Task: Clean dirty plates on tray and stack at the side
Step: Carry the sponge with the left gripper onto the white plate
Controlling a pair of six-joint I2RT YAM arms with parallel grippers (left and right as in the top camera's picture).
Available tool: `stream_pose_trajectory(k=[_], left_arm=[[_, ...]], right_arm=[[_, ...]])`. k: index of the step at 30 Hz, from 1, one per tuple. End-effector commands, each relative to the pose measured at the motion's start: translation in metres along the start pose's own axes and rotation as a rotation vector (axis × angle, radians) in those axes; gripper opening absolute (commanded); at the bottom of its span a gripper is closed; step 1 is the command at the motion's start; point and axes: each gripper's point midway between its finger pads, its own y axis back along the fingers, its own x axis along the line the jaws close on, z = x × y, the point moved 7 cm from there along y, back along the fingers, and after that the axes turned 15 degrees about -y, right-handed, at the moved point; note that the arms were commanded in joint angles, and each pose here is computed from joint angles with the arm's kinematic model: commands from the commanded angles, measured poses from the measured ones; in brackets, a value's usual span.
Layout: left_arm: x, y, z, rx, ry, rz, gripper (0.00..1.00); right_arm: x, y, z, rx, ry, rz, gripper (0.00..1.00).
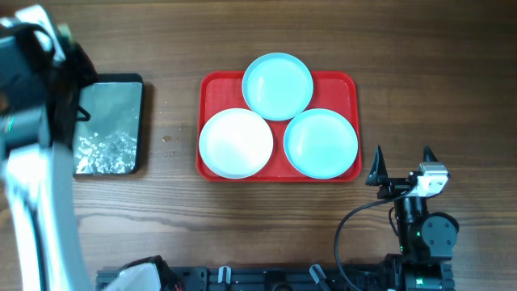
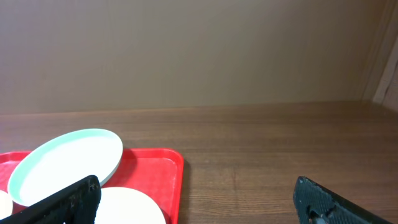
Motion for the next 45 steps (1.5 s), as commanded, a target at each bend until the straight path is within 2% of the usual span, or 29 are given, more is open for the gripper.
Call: stream_pose_trajectory(k=[1,3,6,10,13,16,19,24,28,29,30,31,34,37,41,43,45], left_arm=[[-0.047,0.059,0.013,-0.129,-0.048,-0.301,0.04],[-0.067,0.068,0.003,-0.087,-0.062,-0.431,0.04],[-0.11,0.061,-0.033,0.134,-0.077,-0.655,0.04],[-0.161,0.023,-0.079,0.408,-0.031,-0.752,0.04],[-0.21,-0.016,-0.122,0.602,-0.061,-0.8,0.04],[-0.251,-0.06,-0.166,0.741,-0.119,-0.73,0.04],[-0.276,-0.091,-0.205,0.853,-0.106,-0.644,0.04],[-0.291,-0.119,-0.26,0.993,-0.114,-0.475,0.04],[-0.292,-0.119,-0.262,0.995,-0.116,-0.476,0.04],[-0.292,-0.119,-0.262,0.996,-0.116,-0.476,0.11],[-0.292,-0.118,-0.262,0.999,-0.117,-0.475,0.32],[-0.292,-0.118,-0.262,0.999,-0.119,-0.476,0.35],[-0.288,-0.114,-0.25,0.987,-0.113,-0.486,0.32],[-0.274,-0.105,-0.217,0.948,-0.078,-0.482,0.29],[-0.243,-0.08,-0.161,0.82,-0.004,-0.486,0.32],[-0.231,-0.07,-0.145,0.766,0.022,-0.488,0.45],[-0.218,-0.058,-0.128,0.708,0.048,-0.489,1.0]], right_arm=[[0.001,0.0,0.001,-0.003,0.011,0.012,1.0],[0.001,0.0,0.001,-0.003,0.011,0.012,1.0],[0.001,0.0,0.0,-0.003,0.011,0.012,1.0],[0.001,0.0,0.001,-0.003,0.011,0.012,1.0],[0.001,0.0,0.001,-0.003,0.011,0.012,1.0],[0.001,0.0,0.001,-0.003,0.011,0.012,1.0],[0.001,0.0,0.0,-0.003,0.011,0.012,1.0],[0.001,0.0,0.0,-0.003,0.011,0.012,1.0],[0.001,0.0,0.001,-0.003,0.011,0.012,1.0],[0.001,0.0,0.001,-0.003,0.011,0.012,1.0],[0.001,0.0,0.001,-0.003,0.011,0.012,1.0],[0.001,0.0,0.001,-0.003,0.011,0.012,1.0],[0.001,0.0,0.001,-0.003,0.013,0.012,1.0],[0.003,0.0,0.004,-0.021,0.01,0.026,1.0],[0.027,0.004,0.014,-0.017,-0.285,0.249,1.0],[0.043,0.013,0.044,-0.125,-0.457,0.412,1.0],[0.059,0.039,0.091,-0.391,-0.425,0.582,1.0]])
